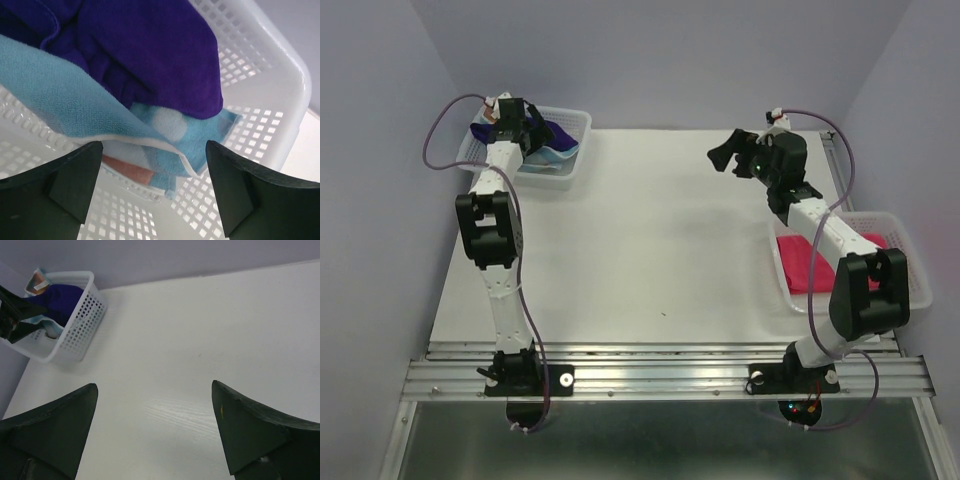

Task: Fold and stack the towels
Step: Grab crumpled towel

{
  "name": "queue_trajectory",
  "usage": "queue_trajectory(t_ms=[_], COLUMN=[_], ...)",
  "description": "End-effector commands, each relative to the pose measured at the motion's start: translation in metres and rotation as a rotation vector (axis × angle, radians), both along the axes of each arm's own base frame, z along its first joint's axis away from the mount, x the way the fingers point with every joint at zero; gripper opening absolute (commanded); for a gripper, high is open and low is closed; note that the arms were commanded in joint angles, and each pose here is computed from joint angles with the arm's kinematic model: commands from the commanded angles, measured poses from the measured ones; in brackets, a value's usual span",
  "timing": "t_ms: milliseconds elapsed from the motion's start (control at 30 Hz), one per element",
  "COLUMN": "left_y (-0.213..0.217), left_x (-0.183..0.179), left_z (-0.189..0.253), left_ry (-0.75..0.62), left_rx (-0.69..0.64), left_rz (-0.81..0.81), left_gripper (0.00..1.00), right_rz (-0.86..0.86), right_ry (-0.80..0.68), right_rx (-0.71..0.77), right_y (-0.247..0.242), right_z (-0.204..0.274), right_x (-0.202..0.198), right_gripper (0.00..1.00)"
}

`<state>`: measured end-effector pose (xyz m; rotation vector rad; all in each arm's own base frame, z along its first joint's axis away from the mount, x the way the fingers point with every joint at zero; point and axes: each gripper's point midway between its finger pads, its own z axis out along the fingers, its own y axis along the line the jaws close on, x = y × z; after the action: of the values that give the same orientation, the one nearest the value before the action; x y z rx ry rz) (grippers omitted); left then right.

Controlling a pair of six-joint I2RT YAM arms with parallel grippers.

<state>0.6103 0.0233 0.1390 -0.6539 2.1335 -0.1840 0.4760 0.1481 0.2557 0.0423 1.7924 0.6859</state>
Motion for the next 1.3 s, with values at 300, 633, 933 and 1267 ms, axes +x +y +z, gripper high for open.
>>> queue_trajectory(t_ms=[300,633,933,1267], left_y=[0.010,0.022,0.020,-0.010], left_x=[0.031,0.025,-0.008,-0.084], left_z=[0.008,0.031,0.095,0.240], left_ry=[-0.073,-0.094,-0.160,-0.446], left_rx=[-0.020,0.025,0.053,0.025], left_rz=[0.060,0.109,0.081,-0.057], left_gripper=[0.88,0.10,0.00,0.00], right_rz=[-0.027,-0.056,-0.046,-0.012], right_ry=[-0.111,-0.097,-0.054,-0.031], right_rx=[0.019,0.012,0.014,0.093], right_y=[-0.005,-0.012,-0.012,-0.010], right_z=[0.040,0.032,0.020,0.011], right_x=[-0.006,-0.017,-0.028,-0.082], right_gripper=[1.00,1.00,1.00,1.00])
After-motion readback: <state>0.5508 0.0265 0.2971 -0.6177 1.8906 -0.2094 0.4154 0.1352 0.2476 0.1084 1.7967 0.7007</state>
